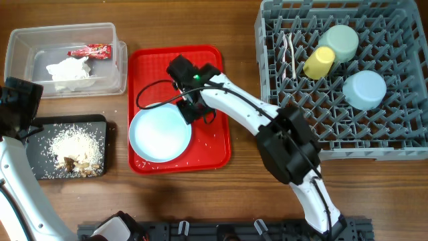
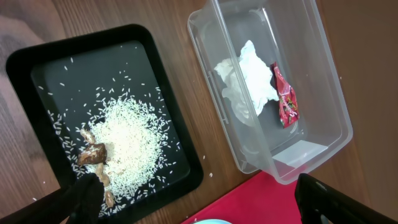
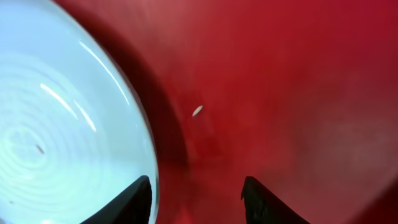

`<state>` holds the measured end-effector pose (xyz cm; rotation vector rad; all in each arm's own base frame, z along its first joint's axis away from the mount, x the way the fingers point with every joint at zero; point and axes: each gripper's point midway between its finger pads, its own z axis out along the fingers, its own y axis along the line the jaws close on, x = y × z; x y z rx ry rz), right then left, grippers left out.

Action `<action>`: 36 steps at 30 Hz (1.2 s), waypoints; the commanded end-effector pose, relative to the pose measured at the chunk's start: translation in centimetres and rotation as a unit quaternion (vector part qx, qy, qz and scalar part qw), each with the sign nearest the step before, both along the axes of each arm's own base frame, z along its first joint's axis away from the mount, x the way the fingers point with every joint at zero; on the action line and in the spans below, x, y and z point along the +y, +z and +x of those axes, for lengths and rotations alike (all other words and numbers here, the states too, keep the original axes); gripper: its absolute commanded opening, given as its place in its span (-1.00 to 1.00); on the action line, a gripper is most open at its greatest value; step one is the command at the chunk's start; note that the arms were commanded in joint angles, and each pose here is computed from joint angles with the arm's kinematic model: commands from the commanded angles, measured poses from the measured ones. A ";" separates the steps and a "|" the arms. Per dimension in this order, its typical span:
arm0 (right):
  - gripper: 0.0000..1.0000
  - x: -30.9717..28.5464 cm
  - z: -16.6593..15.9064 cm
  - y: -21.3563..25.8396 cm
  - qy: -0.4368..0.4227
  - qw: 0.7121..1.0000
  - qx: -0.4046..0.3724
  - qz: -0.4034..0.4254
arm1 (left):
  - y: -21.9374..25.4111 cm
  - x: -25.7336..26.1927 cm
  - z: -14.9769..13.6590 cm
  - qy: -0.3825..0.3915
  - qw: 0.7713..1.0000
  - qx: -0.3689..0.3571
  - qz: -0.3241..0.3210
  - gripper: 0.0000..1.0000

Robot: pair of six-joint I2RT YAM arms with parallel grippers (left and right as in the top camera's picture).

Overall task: Sort waste into correct bins and load items into the dishwasher rack
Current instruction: 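Lower the right gripper onto the light blue plate rim and grasp it, then lift the blue plate and carry it right to the rack's left edge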

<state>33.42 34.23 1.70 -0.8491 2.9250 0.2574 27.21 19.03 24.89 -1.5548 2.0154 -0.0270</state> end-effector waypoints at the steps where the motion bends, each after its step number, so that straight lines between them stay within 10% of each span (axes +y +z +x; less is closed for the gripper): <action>1: -0.02 0.7 -2.0 -1.7 0.045 0.998 0.044 0.009 | 0.6 0.2 0.0 0.002 1.000 -0.007 0.005 1.00; 5: -0.05 0.8 -2.0 -1.7 0.044 0.998 0.043 0.010 | 0.6 0.2 0.0 0.002 1.000 -0.007 0.005 1.00; 15: -0.91 -0.3 -1.3 -3.2 -0.038 0.999 0.031 -0.015 | 0.6 0.2 0.0 0.002 1.000 -0.007 0.005 1.00; 24: -0.92 -4.8 5.9 6.4 -0.135 0.987 -0.086 -0.009 | 0.6 0.2 0.0 0.002 1.000 -0.007 0.005 1.00; 36: -0.91 -27.5 12.8 24.1 -0.383 0.864 -0.318 -0.079 | 0.6 0.2 0.0 0.002 1.000 -0.007 0.005 1.00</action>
